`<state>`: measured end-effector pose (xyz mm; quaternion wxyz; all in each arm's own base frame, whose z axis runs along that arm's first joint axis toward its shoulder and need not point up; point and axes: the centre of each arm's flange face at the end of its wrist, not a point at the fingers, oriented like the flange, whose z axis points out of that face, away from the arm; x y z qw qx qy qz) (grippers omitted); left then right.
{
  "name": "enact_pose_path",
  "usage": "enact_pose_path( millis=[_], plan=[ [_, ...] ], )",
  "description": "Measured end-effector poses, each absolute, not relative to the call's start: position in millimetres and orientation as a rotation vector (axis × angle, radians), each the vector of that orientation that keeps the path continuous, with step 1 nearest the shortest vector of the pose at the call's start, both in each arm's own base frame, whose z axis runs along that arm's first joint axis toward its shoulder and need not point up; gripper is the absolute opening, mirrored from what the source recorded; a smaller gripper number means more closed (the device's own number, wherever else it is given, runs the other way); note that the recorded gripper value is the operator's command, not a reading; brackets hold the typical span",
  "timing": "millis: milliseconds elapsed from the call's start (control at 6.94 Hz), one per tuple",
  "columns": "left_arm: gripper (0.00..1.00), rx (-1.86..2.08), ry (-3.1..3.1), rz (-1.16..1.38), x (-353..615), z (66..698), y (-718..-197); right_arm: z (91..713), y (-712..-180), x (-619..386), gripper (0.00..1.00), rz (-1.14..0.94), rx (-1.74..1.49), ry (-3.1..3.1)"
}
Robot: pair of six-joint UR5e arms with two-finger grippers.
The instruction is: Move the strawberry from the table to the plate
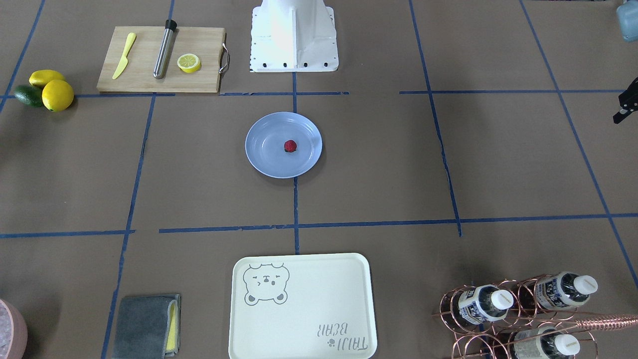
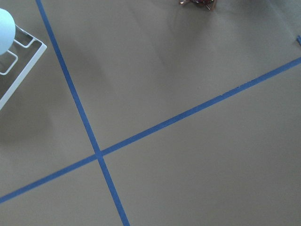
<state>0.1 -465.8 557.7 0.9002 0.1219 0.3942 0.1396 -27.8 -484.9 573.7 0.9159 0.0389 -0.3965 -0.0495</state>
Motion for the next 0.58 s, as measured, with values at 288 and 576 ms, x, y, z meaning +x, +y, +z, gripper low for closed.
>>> enact_pose_path(
  millis=[288, 576],
  plan=[
    [1.0, 0.267, 0.814, 0.298, -9, 560, -457, 570, -487, -25, 1.0, -0.1, 0.088, -0.825],
    [1.0, 0.315, 0.811, 0.319, -11, 562, -450, 569, -486, -26, 1.0, -0.098, 0.085, -0.838]
  ],
)
